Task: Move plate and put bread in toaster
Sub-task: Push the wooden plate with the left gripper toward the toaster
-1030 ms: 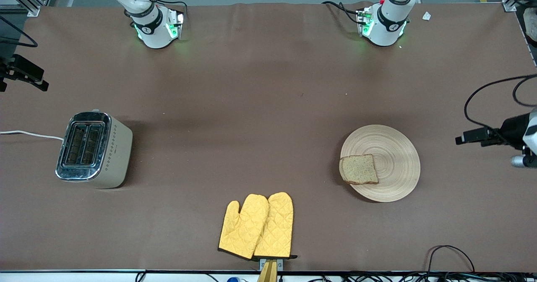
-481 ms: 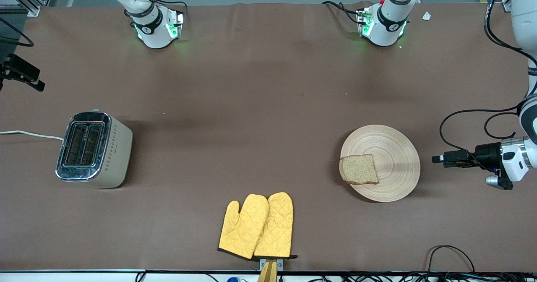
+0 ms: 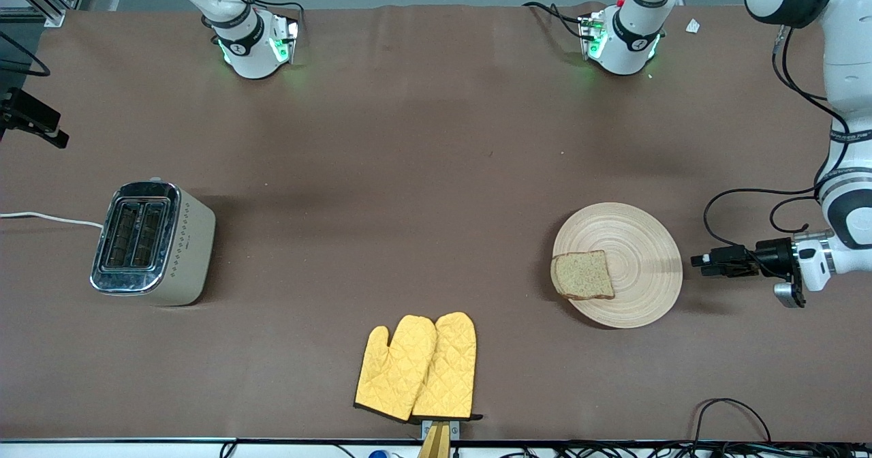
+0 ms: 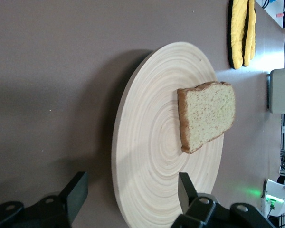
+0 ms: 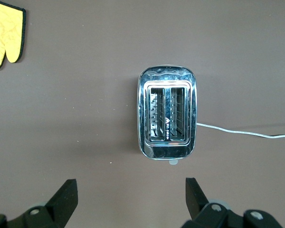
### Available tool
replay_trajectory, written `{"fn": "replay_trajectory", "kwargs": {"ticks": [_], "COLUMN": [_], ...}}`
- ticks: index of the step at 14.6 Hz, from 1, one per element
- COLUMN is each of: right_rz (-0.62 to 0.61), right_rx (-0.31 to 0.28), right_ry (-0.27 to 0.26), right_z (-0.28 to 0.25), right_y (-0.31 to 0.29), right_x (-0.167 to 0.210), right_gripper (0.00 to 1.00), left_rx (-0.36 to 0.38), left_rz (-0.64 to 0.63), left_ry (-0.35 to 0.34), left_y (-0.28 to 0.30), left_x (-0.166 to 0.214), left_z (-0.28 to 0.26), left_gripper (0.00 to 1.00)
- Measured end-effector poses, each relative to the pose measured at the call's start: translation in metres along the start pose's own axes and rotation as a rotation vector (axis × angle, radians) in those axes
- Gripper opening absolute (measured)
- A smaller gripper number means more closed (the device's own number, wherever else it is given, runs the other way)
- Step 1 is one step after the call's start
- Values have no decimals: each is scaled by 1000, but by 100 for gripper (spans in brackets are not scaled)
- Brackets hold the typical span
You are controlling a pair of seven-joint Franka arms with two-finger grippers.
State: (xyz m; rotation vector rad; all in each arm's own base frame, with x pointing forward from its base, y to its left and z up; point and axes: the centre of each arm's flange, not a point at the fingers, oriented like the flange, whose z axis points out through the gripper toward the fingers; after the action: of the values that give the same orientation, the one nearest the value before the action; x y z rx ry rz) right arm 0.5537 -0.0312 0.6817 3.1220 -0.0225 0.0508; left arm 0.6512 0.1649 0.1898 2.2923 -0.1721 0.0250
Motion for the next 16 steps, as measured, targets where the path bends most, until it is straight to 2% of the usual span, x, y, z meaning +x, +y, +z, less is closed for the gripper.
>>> {"fn": "replay_trajectory", "kwargs": {"ticks": [2,4,5,7,8,9,10,12,13,14,16], "right_rz": [6,5,5,5,5,5,5,4,3,1,-5], "right_rx": [0,1,2,0,0,0,0,0,1,1,1], "right_ry": [0,-1,-1,-1,-1,-1,-1,-2,-2,-3,-4], "right_z": [0,0,0,0,0,0,0,0,1,1,2], "right_y": [3,3,3,3,3,3,3,3,2,1,-3], "right_x": [0,0,0,0,0,0,0,0,0,1,1], "right_gripper": [100,100,100,100,100,100,100,100,100,100,100], "left_rx": [-12,-26,-32,-40,-43,-45,-47,-52,-54,-57,-65], "left_rz": [9,5,4,4,4,5,5,5,5,5,7], "left_ry": [-12,-16,-19,-25,-28,-30,-32,-35,-35,-36,-41], "left_y": [-10,-15,-16,-17,-19,-20,-20,-21,-21,-21,-19], "left_x": [-4,-5,-5,-6,-6,-6,-7,-7,-7,-7,-6], "left_z": [11,21,25,31,34,36,38,41,42,44,49], "left_gripper": [72,65,65,55,55,48,48,34,34,28,23]}}
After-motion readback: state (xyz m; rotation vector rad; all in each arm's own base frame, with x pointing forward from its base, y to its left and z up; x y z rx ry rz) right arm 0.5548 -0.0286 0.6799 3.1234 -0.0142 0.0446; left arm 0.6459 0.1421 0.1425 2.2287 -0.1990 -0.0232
